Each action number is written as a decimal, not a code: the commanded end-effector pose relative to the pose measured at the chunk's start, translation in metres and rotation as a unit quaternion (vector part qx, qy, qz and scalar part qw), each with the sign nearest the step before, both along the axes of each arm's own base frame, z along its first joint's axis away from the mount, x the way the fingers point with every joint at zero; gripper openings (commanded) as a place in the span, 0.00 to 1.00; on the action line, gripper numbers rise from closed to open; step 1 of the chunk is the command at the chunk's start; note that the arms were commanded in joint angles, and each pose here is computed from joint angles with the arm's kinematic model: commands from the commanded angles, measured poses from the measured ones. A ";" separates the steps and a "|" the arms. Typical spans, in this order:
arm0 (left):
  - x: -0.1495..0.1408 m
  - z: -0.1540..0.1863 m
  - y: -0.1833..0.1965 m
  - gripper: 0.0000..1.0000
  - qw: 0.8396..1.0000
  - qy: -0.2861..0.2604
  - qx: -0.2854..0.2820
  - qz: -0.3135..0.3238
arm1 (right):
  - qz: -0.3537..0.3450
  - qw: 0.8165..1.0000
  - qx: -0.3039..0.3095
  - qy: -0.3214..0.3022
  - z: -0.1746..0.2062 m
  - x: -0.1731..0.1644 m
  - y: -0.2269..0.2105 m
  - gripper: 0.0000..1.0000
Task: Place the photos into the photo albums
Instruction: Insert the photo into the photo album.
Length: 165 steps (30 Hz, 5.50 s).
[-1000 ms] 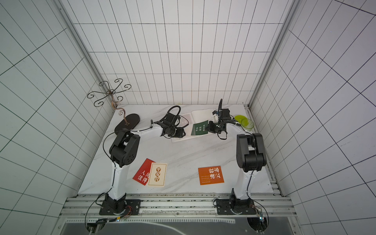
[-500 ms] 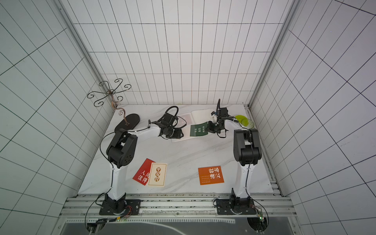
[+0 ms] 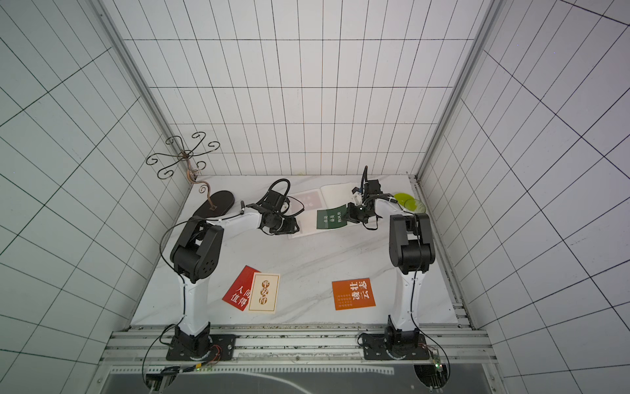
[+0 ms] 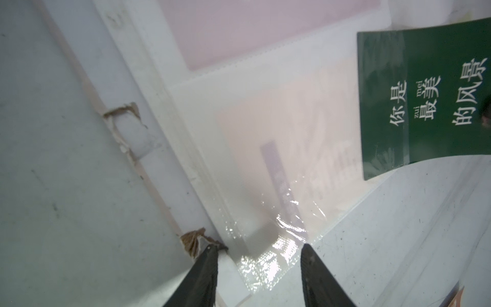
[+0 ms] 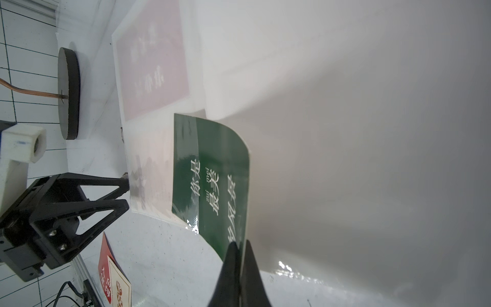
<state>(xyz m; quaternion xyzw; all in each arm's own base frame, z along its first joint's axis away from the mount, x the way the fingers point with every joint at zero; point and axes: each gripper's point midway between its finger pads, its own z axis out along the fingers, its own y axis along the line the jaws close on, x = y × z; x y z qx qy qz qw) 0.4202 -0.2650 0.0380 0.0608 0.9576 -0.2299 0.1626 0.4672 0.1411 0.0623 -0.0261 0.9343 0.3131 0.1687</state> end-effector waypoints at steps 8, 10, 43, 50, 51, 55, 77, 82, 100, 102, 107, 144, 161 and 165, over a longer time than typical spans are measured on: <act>0.001 0.015 0.006 0.51 1.000 -0.011 -0.010 0.007 | -0.042 0.994 -0.088 -0.040 0.024 0.034 -0.024 0.47; 0.000 0.016 0.005 0.51 1.000 -0.012 -0.012 0.007 | -0.049 0.993 -0.096 -0.040 0.024 0.036 -0.029 0.49; 0.003 0.012 0.011 0.51 0.999 0.003 -0.041 0.028 | 0.029 0.997 -0.047 -0.047 0.019 0.042 0.031 0.19; 0.003 0.012 0.012 0.51 0.998 0.003 -0.045 0.032 | 0.043 0.997 -0.042 -0.046 0.017 0.043 0.045 0.20; 0.003 0.012 0.013 0.51 0.998 0.004 -0.045 0.033 | 0.044 0.997 -0.041 -0.046 0.017 0.043 0.046 0.20; 0.004 0.012 0.015 0.51 0.998 0.004 -0.048 0.037 | 0.053 0.997 -0.036 -0.048 0.019 0.042 0.052 0.21; 0.010 0.031 0.029 0.51 0.997 -0.023 -0.047 0.061 | 0.048 0.997 -0.032 -0.054 0.025 0.038 0.057 0.43; 0.010 0.031 0.029 0.51 0.997 -0.022 -0.049 0.062 | 0.049 0.997 -0.015 -0.052 0.027 0.033 0.061 0.44; 0.010 0.034 0.026 0.51 0.996 -0.021 -0.060 0.063 | 0.049 0.997 0.038 -0.047 0.037 0.026 0.076 0.46; 0.010 0.035 0.026 0.51 0.996 -0.022 -0.061 0.062 | 0.050 0.997 0.041 -0.044 0.036 0.025 0.078 0.47; 0.010 0.036 0.025 0.51 0.996 -0.022 -0.063 0.061 | 0.059 0.996 0.048 -0.040 0.033 0.023 0.086 0.47; 0.014 0.034 0.038 0.51 0.993 -0.015 -0.079 0.083 | 0.061 0.997 0.052 -0.007 -0.006 0.022 0.110 0.47; 0.010 0.018 0.036 0.51 0.992 0.011 -0.093 0.090 | 0.048 0.998 -0.020 0.019 -0.030 0.015 0.106 0.50; 0.010 0.017 0.036 0.51 0.991 0.013 -0.095 0.091 | 0.059 0.998 0.008 0.020 -0.025 0.013 0.116 0.50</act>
